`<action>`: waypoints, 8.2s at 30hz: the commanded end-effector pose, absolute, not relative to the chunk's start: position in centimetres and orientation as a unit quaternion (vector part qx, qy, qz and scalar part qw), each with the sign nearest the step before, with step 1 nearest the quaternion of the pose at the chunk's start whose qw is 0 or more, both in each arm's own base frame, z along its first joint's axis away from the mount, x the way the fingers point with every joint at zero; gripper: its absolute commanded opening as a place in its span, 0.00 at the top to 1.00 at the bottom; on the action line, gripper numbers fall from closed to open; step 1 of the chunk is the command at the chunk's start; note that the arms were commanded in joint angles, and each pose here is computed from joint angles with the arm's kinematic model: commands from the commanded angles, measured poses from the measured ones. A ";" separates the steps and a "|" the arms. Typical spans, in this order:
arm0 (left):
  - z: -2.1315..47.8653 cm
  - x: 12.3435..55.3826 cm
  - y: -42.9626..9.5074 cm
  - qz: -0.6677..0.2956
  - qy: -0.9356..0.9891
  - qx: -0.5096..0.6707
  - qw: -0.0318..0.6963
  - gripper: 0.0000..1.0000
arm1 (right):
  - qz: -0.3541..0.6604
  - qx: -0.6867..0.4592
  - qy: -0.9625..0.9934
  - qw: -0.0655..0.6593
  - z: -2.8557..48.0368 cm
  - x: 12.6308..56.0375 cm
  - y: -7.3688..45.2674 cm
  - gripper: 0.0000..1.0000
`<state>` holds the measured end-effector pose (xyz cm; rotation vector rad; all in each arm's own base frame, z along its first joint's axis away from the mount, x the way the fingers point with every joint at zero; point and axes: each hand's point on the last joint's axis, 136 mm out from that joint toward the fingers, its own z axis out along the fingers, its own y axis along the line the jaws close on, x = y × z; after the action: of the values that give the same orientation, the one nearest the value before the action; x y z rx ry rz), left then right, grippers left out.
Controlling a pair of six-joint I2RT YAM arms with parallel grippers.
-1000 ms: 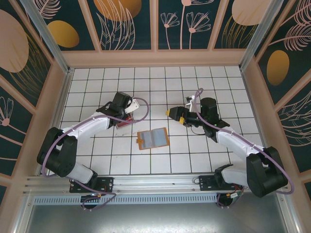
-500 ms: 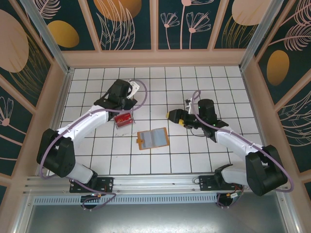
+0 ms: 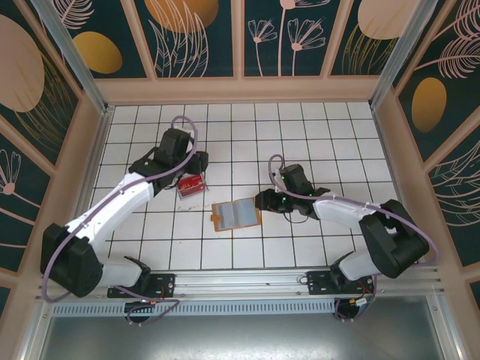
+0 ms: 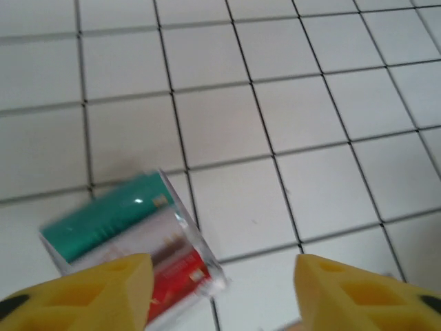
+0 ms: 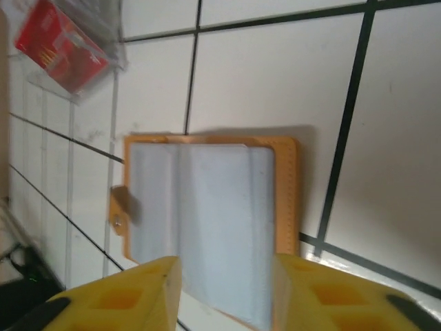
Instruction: Take the credit cards out of the card holder
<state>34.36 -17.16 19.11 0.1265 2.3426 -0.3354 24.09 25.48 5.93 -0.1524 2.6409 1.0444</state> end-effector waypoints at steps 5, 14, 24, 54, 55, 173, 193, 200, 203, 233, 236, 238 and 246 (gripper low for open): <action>14.5 29.7 -20.0 -0.285 0.914 -0.056 0.284 0.51 | 0.317 -0.060 0.938 0.127 2.9 23.4 25.7 0.71; 9.6 26.0 -22.6 -0.310 0.923 -0.070 0.217 0.60 | 0.298 -0.068 0.945 0.113 1.5 22.5 26.1 0.81; 5.6 25.2 -23.5 -0.276 0.945 -0.062 0.164 0.63 | 0.300 -0.064 0.945 0.112 1.6 22.4 26.1 0.87; 4.3 24.0 -27.5 -0.329 0.938 -0.019 0.110 0.49 | 0.304 -0.064 0.945 0.105 1.3 22.3 26.5 0.87; 4.3 24.0 -27.6 -0.330 0.937 -0.019 0.111 0.49 | 0.304 -0.065 0.945 0.104 1.3 22.3 26.5 0.87; 2.8 23.4 -22.3 -0.259 0.955 -0.033 0.138 0.81 | 0.372 -0.148 0.914 0.065 4.7 22.5 35.2 0.83; 0.7 22.4 -22.8 -0.267 0.958 -0.038 0.100 0.83 | 0.362 -0.142 0.921 0.041 2.9 21.6 34.9 0.79; 0.9 22.5 -23.1 -0.274 0.955 -0.039 0.102 0.83 | 0.362 -0.143 0.921 0.034 2.5 21.3 34.8 0.81; 0.9 22.5 -23.1 -0.276 0.955 -0.039 0.101 0.83 | 0.364 -0.146 0.919 0.033 2.5 21.3 35.0 0.82; -0.9 22.2 -20.7 -0.200 0.974 -0.037 0.096 1.00 | 0.368 -0.107 0.922 0.050 3.1 21.8 32.0 1.00; -0.8 22.2 -20.9 -0.203 0.974 -0.036 0.096 1.00 | 0.371 -0.107 0.921 0.048 3.1 21.6 32.0 1.00; -0.7 22.2 -21.0 -0.206 0.973 -0.037 0.097 1.00 | 0.376 -0.110 0.919 0.049 3.4 21.6 32.2 1.00; 2.0 23.3 -22.3 -0.242 0.962 -0.031 0.121 0.99 | 0.380 -0.128 0.913 0.076 5.3 22.5 33.4 0.88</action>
<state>23.69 -23.37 2.03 -0.0876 2.7777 -0.7803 21.81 32.42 2.91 -0.3417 2.8097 1.1180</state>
